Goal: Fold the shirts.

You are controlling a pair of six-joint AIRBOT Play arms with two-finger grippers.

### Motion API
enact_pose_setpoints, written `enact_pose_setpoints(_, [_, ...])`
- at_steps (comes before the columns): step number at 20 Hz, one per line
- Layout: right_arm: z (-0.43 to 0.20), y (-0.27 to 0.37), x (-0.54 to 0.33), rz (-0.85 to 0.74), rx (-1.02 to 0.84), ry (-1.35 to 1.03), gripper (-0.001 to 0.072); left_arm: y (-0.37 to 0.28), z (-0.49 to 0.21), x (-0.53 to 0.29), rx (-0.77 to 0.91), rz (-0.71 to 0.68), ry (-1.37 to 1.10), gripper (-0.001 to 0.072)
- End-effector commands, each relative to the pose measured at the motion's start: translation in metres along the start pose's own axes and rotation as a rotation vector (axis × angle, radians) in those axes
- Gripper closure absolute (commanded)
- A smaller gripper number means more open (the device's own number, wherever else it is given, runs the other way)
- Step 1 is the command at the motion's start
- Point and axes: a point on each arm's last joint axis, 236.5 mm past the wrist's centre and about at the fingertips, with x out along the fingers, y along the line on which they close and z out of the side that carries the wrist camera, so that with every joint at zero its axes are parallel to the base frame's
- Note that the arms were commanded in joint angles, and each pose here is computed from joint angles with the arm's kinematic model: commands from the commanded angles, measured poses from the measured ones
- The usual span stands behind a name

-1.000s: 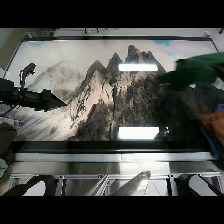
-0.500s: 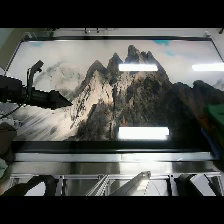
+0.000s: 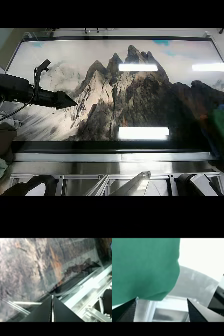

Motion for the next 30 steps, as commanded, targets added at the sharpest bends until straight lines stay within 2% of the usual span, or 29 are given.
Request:
enact_pose_setpoints(1, [-0.023, 0.034, -0.003, 0.120, -0.018, 0.092, 0.0109, 0.000, 0.002, 0.000, 0.010, 0.002, -0.007, 0.0692])
enact_pose_setpoints(2, [-0.032, 0.057, -0.008, 0.192, -0.064, 0.122, 0.0263, 0.001, 0.004, 0.000, 0.010, 0.007, -0.017, 0.0692])
enact_pose_setpoints(3, [-0.044, 0.091, -0.017, 0.298, -0.115, 0.155, 0.0353, 0.002, 0.007, 0.000, 0.011, 0.011, -0.026, 0.0692])
enact_pose_setpoints(4, [-0.058, 0.129, -0.031, 0.417, -0.177, 0.183, 0.0356, 0.001, 0.012, -0.002, 0.018, 0.013, -0.036, 0.0692])
enact_pose_setpoints(5, [-0.075, 0.173, -0.050, 0.559, -0.268, 0.198, 0.0538, -0.001, 0.018, -0.005, 0.030, 0.008, -0.031, 0.0693])
enact_pose_setpoints(6, [-0.092, 0.214, -0.072, 0.690, -0.355, 0.193, 0.0684, -0.004, 0.027, -0.007, 0.042, 0.003, -0.028, 0.0693])
enact_pose_setpoints(9, [-0.146, 0.326, -0.136, 0.977, -0.598, 0.107, 0.0684, -0.001, 0.069, -0.012, 0.035, 0.001, -0.047, 0.0693])
enact_pose_setpoints(12, [-0.216, 0.407, -0.165, 1.048, -0.852, 0.074, 0.0684, 0.005, 0.087, 0.004, -0.001, -0.020, 0.001, 0.0693])
enact_pose_setpoints(15, [-0.260, 0.466, -0.171, 1.074, -0.969, 0.083, 0.0685, 0.003, 0.082, 0.031, -0.019, -0.042, 0.074, 0.0694])
enact_pose_setpoints(19, [-0.281, 0.479, -0.168, 1.073, -1.041, 0.088, 0.0684, -0.003, 0.080, 0.041, -0.024, -0.048, 0.093, 0.0694])
enact_pose_setpoints(23, [-0.303, 0.456, -0.163, 1.044, -1.118, 0.210, 0.0682, -0.006, 0.068, 0.039, -0.038, -0.061, 0.144, 0.0695])
enact_pose_setpoints(30, [-0.304, 0.457, -0.156, 1.030, -1.118, 0.226, 0.0682, -0.008, 0.062, 0.038, -0.039, -0.069, 0.169, 0.0695])
